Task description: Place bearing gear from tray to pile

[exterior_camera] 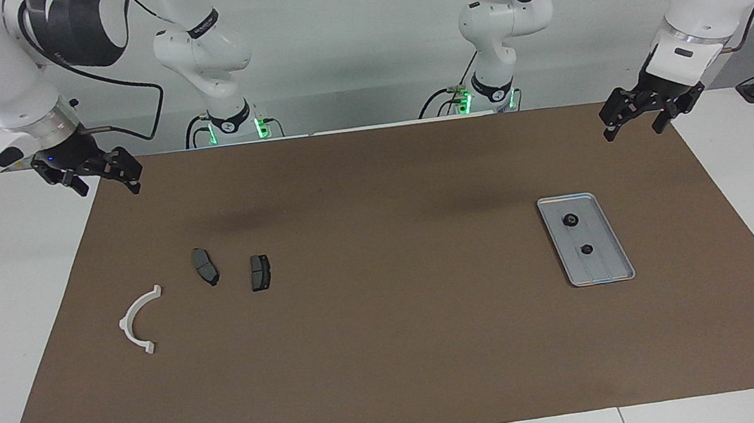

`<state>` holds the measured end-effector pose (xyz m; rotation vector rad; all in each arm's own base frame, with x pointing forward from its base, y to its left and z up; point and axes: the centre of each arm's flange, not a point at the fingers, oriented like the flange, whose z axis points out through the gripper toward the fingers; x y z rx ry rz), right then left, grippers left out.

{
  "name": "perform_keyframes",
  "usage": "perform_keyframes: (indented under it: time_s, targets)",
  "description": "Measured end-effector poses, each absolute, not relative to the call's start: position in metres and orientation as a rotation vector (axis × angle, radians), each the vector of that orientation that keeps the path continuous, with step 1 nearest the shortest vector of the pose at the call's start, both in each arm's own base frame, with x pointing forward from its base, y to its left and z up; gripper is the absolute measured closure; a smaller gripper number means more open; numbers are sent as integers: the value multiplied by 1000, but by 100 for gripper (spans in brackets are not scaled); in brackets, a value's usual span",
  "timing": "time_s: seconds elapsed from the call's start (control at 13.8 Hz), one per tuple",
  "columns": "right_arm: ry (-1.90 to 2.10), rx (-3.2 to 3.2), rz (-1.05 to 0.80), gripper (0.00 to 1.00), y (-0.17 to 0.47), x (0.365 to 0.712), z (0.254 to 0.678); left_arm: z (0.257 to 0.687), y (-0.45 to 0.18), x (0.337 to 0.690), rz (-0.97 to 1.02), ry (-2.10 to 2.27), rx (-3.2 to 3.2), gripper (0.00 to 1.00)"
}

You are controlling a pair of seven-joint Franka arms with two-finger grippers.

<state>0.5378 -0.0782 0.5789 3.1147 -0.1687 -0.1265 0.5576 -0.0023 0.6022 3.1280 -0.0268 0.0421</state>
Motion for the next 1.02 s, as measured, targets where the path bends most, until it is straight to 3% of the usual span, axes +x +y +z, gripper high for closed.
perform_keyframes:
  time_s: [0.73, 1.02]
  targets:
    - [-167, 3115, -132, 0, -77, 537, 577, 455, -4, 574, 63, -24, 3129, 0]
    - [-164, 3115, -131, 0, -77, 537, 578, 398, 0, 564, 59, -11, 3131, 0]
